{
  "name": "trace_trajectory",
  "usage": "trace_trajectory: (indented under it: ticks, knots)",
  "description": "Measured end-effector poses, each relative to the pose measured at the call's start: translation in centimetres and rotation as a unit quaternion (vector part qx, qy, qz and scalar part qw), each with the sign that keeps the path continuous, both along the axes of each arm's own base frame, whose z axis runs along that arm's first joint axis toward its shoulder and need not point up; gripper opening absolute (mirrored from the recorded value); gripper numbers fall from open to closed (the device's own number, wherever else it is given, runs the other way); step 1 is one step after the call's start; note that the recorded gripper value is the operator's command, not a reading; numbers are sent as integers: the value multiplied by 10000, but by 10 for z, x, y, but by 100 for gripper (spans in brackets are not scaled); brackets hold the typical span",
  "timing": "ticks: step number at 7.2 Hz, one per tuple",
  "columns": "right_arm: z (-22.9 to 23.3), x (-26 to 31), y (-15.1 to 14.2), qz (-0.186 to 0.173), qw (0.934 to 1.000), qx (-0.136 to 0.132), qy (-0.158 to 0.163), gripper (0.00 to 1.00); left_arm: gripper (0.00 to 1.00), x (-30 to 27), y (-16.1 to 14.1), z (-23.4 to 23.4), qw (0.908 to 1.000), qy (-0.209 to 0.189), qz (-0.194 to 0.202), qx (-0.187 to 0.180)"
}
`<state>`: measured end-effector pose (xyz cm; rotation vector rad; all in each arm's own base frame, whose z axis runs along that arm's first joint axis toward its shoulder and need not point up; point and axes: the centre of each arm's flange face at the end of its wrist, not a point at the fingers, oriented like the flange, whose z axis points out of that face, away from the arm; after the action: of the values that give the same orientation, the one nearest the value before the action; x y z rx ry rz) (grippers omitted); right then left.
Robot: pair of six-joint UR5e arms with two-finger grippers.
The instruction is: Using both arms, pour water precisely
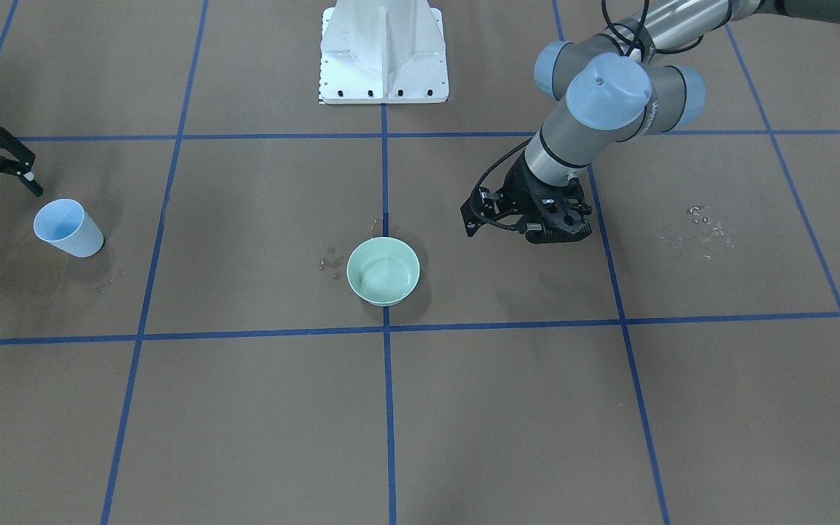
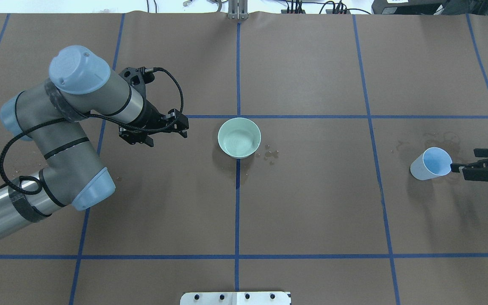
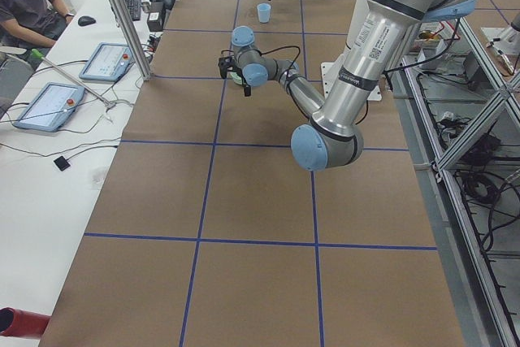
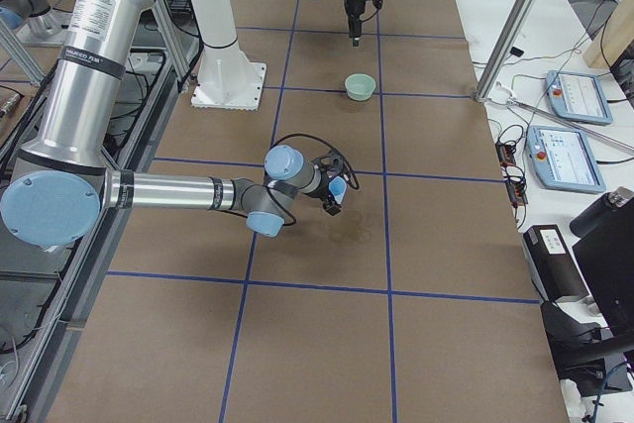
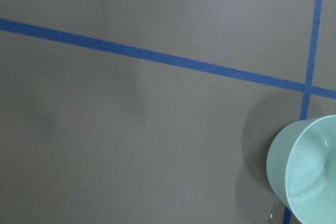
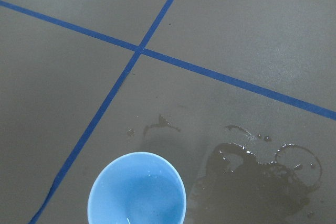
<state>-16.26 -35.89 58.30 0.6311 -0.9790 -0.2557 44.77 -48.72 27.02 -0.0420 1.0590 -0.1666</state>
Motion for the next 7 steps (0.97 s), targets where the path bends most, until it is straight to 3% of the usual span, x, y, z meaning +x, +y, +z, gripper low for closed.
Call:
trace_trajectory:
  ticks: [3, 7]
  knots:
    - [1, -23, 14, -131, 9995, 298, -27, 99, 99, -1, 1, 7, 10000, -36, 3, -27]
    - [9, -47, 27, -153, 9973, 661, 286, 99, 99, -1, 1, 11, 10000, -57, 6, -38]
